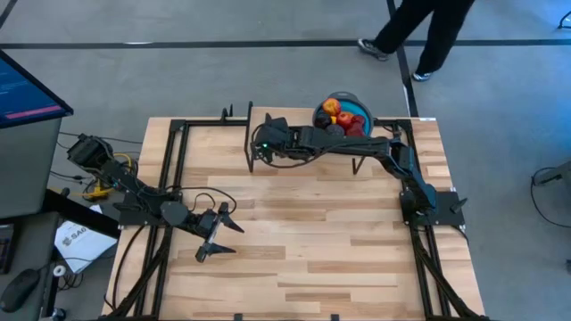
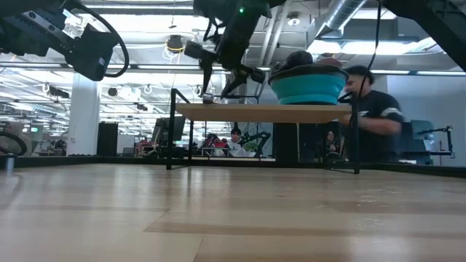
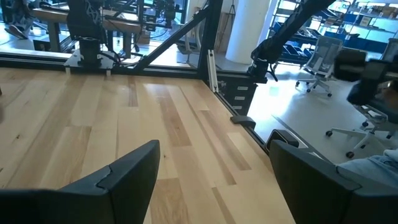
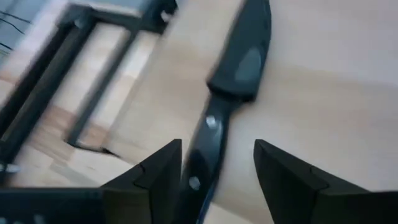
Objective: Pick & Place Fruit
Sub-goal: Return to Home Position
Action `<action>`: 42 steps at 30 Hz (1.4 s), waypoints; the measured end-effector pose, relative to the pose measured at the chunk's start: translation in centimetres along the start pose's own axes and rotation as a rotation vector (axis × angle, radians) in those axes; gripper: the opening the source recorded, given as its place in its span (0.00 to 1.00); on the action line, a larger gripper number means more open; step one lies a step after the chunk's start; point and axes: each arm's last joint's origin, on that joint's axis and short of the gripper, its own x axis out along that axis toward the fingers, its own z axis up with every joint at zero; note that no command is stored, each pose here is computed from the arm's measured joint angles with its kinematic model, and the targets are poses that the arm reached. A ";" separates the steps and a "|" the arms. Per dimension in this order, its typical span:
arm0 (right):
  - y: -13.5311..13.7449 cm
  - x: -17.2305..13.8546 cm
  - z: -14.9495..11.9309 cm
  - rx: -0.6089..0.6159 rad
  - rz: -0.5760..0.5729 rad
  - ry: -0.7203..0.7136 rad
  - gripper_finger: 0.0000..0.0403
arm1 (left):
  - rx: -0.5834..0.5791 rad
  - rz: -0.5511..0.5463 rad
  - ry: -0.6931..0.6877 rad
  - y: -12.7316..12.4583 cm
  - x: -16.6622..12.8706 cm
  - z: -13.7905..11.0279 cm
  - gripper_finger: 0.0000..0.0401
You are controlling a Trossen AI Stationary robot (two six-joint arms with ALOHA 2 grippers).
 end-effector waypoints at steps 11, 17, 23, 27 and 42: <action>4.4 -8.1 -4.8 -0.432 0.199 -0.069 0.40 | 0.000 -0.004 0.001 0.0 0.0 0.0 0.74; 6.0 -15.4 -9.4 -0.752 0.344 -0.100 0.37 | 0.000 -0.004 0.001 0.0 0.0 0.0 0.74; 6.1 -21.0 -12.4 -0.933 0.469 -0.138 0.33 | 0.000 -0.004 0.001 0.0 0.0 0.0 0.74; 7.0 -23.2 -14.4 -0.938 0.578 -0.187 0.32 | 0.000 0.000 0.000 0.0 0.0 0.0 0.74; -2.7 -30.9 -12.8 -0.829 0.433 -0.266 0.32 | -0.022 0.022 -0.003 0.1 0.0 0.0 0.74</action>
